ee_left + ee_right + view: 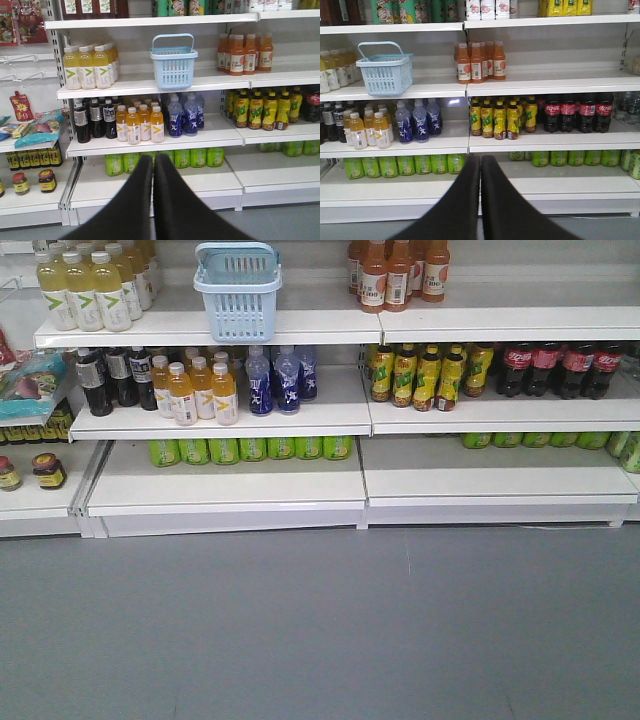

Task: Place coke in basket with both arms
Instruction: 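Drive the base toward the shelf holding the light-blue basket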

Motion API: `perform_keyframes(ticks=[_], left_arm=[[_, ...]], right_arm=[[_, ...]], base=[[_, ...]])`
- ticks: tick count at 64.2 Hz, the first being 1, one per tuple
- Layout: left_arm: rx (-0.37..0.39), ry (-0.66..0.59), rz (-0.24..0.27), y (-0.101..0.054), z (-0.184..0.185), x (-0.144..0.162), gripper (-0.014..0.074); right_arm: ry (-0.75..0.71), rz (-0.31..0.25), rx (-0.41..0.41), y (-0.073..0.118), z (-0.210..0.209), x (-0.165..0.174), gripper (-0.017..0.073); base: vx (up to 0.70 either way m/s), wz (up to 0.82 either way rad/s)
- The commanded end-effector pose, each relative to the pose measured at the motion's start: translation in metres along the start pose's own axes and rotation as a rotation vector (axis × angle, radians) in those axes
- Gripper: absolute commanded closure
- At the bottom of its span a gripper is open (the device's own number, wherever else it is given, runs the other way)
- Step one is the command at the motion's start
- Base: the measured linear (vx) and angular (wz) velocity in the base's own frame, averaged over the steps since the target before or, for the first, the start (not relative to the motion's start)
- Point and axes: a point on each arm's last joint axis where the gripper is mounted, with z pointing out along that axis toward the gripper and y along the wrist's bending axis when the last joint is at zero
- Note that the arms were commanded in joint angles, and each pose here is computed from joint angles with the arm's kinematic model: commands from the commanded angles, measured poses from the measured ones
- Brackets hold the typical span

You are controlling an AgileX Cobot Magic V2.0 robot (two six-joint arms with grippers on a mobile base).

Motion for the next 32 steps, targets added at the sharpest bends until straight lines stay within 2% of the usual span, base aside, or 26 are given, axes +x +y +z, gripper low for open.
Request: perform_keyframes(ticks=[1, 32], left_arm=[[0.006, -0.08, -0.008, -0.0004, -0.001, -0.0031, 0.06], [0.006, -0.08, -0.008, -0.0004, -0.001, -0.0031, 0.06]], right_arm=[[-0.07, -0.014, -0.001, 0.0001, -0.0007, -0.0022, 0.0568], [-0.07, -0.014, -0.001, 0.0001, -0.0007, -0.0022, 0.0568]], base=[[0.0, 0.0], [0.0, 0.0]])
